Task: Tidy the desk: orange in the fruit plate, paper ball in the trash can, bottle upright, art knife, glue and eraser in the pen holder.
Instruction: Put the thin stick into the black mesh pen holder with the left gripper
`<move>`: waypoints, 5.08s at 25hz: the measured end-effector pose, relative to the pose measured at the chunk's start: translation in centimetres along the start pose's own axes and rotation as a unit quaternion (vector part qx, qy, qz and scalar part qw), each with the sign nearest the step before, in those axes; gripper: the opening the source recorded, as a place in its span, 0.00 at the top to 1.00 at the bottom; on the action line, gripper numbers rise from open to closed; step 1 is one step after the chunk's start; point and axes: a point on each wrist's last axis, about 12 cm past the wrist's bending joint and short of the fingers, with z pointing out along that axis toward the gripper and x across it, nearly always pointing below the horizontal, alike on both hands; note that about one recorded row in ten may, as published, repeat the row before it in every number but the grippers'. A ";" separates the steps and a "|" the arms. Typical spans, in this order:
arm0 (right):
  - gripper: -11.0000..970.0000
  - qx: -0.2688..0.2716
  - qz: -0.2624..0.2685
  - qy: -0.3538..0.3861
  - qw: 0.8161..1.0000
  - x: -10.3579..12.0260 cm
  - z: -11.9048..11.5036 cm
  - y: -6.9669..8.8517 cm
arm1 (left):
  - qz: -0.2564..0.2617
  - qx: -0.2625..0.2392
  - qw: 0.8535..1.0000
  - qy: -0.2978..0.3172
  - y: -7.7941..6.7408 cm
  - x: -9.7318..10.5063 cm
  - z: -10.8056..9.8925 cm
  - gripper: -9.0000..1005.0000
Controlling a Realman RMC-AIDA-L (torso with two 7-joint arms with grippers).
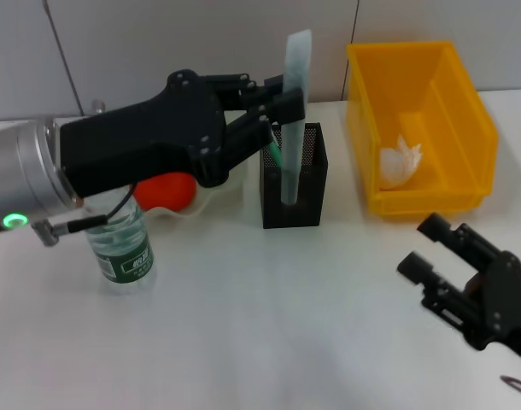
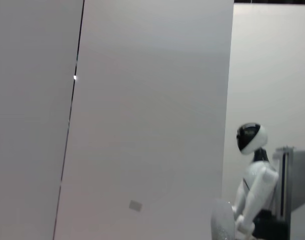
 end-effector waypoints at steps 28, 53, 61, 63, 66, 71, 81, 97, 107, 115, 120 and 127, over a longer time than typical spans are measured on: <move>0.31 -0.112 -0.086 0.116 0.983 -1.3 1.7 -1.9 | -0.057 0.010 0.998 -0.011 -0.5 2.4 -0.4 0.86; 0.31 0.007 0.048 0.029 0.998 -0.5 0.2 -1.6 | -0.066 -0.015 0.990 -0.122 -2.1 4.6 -1.8 0.86; 0.31 -0.051 0.175 0.026 0.983 -0.7 2.2 -1.1 | -0.057 -0.017 0.986 -0.155 -2.5 4.9 -1.6 0.86; 0.31 -0.080 0.180 0.024 0.980 -0.9 2.7 -0.7 | -0.057 -0.018 0.983 -0.172 -2.7 5.0 -1.7 0.86; 0.31 -0.107 0.158 0.013 0.982 -1.1 3.2 -0.3 | -0.056 -0.022 0.975 -0.212 -3.0 5.0 -2.3 0.86; 0.31 -0.129 0.108 -0.006 0.986 -0.9 3.6 0.5 | -0.055 -0.026 0.966 -0.252 -3.5 5.1 -2.9 0.86; 0.31 -0.146 0.082 -0.018 0.986 -0.5 4.6 1.1 | -0.042 -0.022 0.970 -0.239 -3.7 6.2 -2.1 0.86; 0.31 -0.116 0.037 -0.028 0.992 0.3 4.6 1.5 | -0.054 -0.046 0.965 -0.253 -3.8 6.9 -2.3 0.86; 0.31 -0.086 -0.040 -0.042 0.995 1.0 5.1 1.9 | -0.071 -0.058 0.963 -0.254 -3.7 7.1 -2.4 0.86; 0.31 -0.117 -0.012 -0.046 0.992 -0.2 5.9 0.8 | -0.111 -0.043 0.958 -0.261 -3.8 7.1 -2.6 0.86; 0.31 -0.137 0.002 -0.059 0.989 -0.7 6.1 1.0 | -0.120 -0.031 0.945 -0.302 -4.1 6.4 -3.2 0.86; 0.31 -0.143 0.068 -0.110 0.981 -1.8 6.3 1.2 | -0.129 -0.026 0.941 -0.311 -4.1 6.2 -3.3 0.86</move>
